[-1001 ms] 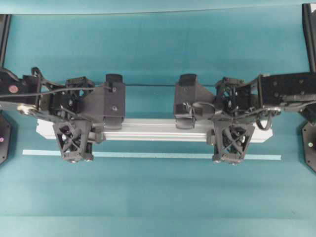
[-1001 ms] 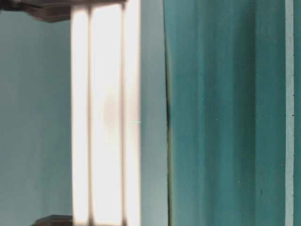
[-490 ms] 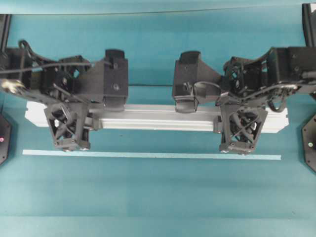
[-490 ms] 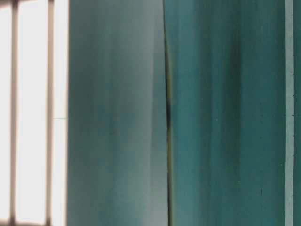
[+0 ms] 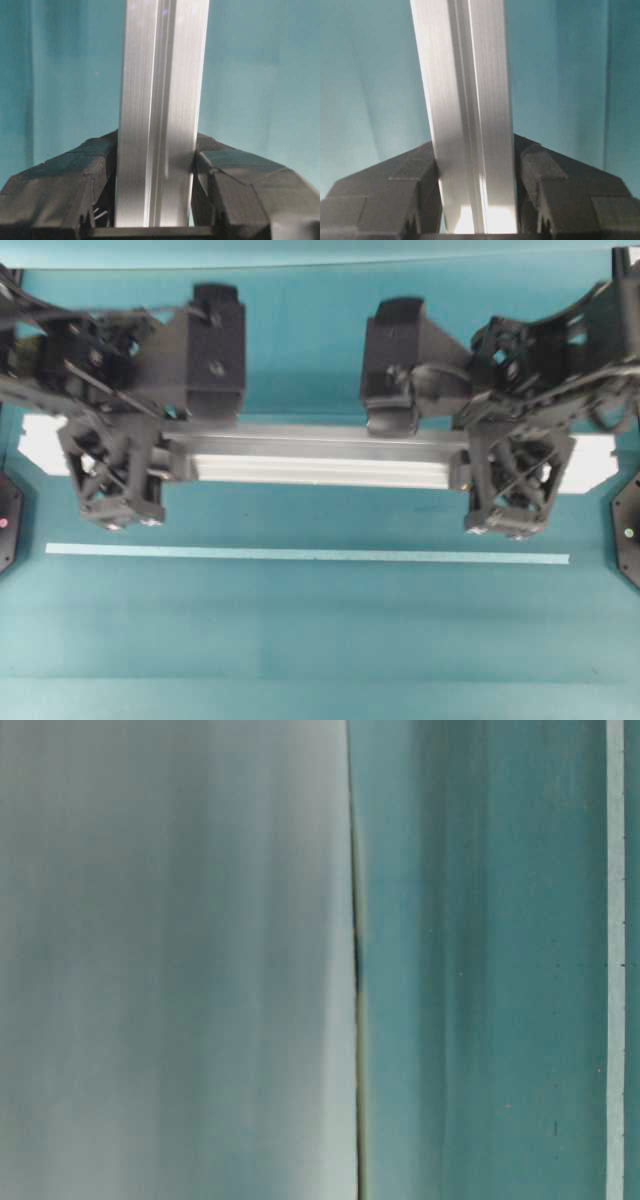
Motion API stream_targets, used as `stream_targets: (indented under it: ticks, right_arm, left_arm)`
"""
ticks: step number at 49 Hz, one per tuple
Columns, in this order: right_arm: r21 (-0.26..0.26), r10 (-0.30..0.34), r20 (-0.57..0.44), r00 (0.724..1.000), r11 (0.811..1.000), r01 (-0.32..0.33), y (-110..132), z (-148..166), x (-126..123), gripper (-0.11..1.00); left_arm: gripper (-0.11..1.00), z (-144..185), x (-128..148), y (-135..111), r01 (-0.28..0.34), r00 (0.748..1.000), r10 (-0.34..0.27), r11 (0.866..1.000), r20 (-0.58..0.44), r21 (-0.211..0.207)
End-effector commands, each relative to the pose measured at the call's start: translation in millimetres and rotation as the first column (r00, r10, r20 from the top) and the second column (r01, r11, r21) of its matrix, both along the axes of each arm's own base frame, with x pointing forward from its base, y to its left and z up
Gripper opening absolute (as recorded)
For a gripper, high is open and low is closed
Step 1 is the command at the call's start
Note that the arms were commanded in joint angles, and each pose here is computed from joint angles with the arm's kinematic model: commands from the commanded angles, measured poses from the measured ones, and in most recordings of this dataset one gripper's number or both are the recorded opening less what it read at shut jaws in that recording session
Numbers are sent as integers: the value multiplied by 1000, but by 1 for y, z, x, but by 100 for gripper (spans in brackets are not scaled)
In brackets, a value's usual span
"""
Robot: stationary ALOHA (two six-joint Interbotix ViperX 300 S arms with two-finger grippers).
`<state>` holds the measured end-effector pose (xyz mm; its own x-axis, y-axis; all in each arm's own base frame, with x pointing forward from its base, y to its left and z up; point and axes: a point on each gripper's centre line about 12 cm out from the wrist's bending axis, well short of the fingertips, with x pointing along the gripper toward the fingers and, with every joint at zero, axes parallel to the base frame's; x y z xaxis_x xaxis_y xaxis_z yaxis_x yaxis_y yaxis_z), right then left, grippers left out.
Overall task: Lift the metal rail with both hands.
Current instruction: 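Lift the rail upward with both grippers together, then lower the held rail back onto the table with both grippers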
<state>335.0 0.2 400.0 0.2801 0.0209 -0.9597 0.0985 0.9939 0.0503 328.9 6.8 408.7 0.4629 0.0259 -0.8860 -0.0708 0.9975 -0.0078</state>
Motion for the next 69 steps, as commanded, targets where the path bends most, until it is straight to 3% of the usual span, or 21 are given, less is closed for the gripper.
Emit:
stream_targets:
  ticks: [1, 16, 35, 58, 69]
  right_arm:
    - [0, -21, 56, 998, 1000, 21, -1, 24, -1, 38]
    - [-8, -47, 72, 996, 999, 48, -3, 58, -5, 38]
    - [-41, -64, 131, 989, 997, 70, -8, 78, -7, 38]
    - [-44, -61, 107, 992, 997, 66, -8, 69, -5, 38]
    - [-53, -47, 9, 999, 997, 48, -8, 26, 0, 38]
  left_arm:
    - [36, 32, -5, 1, -5, 997, 5, 1000, 77, 2]
    - [36, 63, -3, 3, -8, 990, 8, 1000, 141, 4]
    - [36, 68, -5, 4, -12, 992, 11, 1000, 125, 3]
    - [36, 63, -3, 4, -15, 993, 15, 1000, 113, 3]
    - [36, 32, 2, 4, -21, 998, 21, 1000, 52, -1]
